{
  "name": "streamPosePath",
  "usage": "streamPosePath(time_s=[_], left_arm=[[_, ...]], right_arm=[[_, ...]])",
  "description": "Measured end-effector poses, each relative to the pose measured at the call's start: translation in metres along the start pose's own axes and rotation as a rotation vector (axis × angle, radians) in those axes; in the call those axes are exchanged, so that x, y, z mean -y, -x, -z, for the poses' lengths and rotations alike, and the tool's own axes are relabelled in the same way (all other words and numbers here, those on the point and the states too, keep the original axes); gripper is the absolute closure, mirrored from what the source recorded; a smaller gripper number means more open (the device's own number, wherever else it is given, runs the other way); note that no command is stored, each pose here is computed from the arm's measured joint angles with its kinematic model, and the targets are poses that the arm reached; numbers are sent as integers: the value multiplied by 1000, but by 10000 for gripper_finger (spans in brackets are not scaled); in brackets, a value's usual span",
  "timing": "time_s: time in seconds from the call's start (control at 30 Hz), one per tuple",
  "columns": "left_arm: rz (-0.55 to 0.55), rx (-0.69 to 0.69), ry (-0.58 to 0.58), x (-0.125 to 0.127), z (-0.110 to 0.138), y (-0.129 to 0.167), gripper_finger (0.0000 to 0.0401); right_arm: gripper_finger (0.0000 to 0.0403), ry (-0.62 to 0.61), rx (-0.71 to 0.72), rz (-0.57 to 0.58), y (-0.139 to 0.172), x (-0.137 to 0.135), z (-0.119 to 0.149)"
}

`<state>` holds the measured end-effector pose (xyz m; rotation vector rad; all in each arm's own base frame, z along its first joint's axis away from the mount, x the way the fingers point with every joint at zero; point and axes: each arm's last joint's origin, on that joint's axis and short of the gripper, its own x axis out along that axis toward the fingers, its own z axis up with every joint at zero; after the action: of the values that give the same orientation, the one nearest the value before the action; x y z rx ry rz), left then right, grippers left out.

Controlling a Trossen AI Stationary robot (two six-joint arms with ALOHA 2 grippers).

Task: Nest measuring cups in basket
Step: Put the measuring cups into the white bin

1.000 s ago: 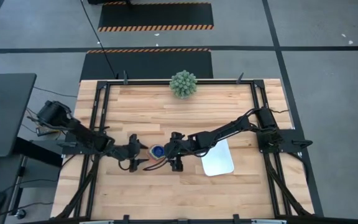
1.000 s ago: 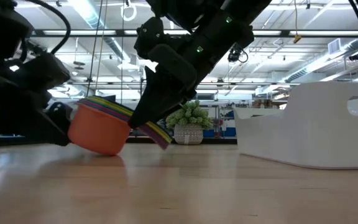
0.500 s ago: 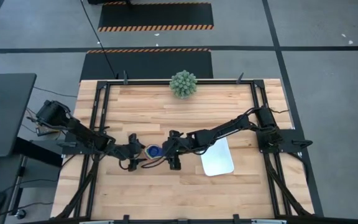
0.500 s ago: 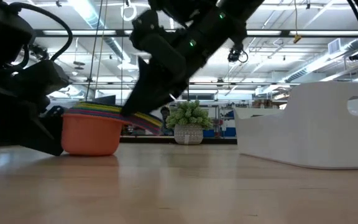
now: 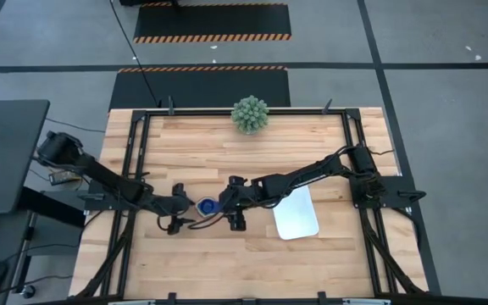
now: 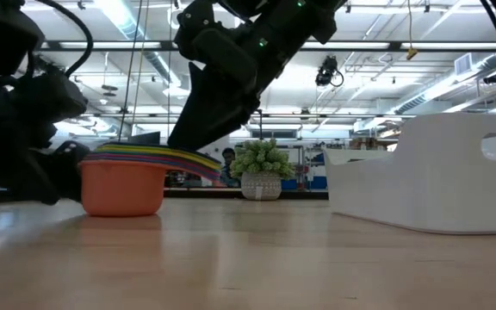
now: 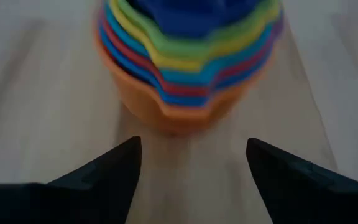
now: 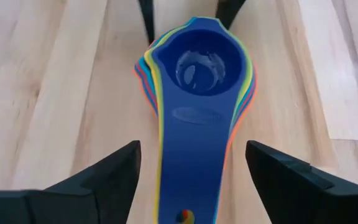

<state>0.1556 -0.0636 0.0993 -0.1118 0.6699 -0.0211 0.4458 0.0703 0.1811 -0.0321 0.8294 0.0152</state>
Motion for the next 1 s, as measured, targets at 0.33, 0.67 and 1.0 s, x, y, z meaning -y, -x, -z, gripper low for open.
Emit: streamPosePath(time_s=[0.33,0.67,1.0], left_arm=[[-87,84,-1,-2,-7,4,106],[-47,120,-10,-5,-12,-5,106],[-48,125,-12,-11,-11,-17,106]], right_arm=[[105,-7,0,-2,0,-1,0],[105,-19,-24,-20,0,-4,3],[105,35,-47,98,1,-5,6]])
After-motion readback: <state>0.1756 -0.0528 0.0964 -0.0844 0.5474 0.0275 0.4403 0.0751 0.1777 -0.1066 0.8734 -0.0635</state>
